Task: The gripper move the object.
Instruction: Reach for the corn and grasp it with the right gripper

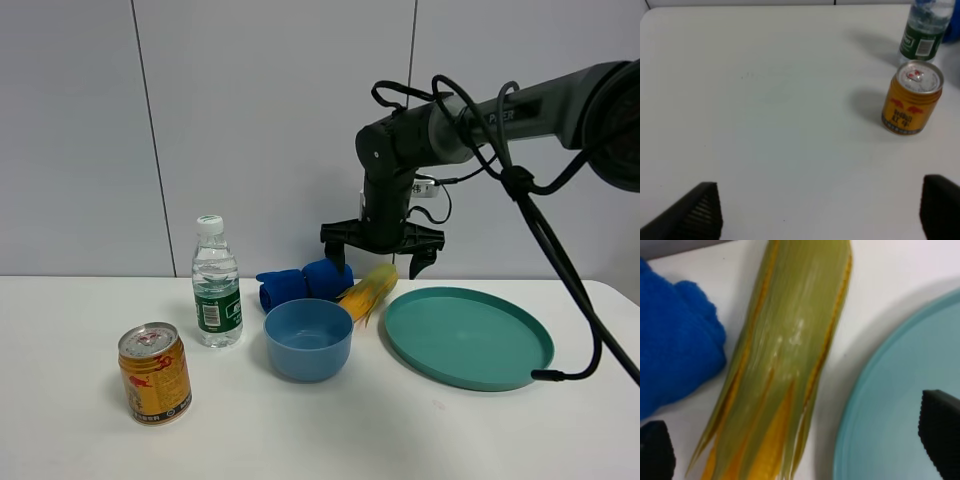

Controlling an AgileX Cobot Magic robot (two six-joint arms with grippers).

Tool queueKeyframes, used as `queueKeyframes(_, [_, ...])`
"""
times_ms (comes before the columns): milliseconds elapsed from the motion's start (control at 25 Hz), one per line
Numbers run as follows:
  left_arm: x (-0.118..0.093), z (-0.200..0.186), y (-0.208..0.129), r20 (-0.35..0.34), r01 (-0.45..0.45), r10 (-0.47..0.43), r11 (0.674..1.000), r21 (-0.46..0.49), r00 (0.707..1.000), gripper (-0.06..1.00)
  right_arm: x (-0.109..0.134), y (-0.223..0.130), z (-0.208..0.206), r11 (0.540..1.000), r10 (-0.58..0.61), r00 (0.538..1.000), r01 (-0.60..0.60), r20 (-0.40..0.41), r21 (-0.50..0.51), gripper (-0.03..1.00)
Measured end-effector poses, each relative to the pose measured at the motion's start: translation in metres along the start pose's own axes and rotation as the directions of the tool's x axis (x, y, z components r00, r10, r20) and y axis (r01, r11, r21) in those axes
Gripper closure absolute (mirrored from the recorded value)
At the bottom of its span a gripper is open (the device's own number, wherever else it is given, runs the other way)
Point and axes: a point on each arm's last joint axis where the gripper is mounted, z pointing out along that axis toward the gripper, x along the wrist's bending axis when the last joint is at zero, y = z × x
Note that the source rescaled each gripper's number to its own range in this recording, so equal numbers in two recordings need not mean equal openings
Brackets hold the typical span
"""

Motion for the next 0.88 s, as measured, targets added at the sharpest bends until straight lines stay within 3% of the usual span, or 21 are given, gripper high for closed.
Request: queueKeyframes(880, [0.0,0.0,0.0,0.0,0.001,-0.001,1.0,0.0,1.0,-0.06,0.001,-0.006,0.033,0.991,-0.129,0.991,0.127,-0.036,-0.043,-0.03])
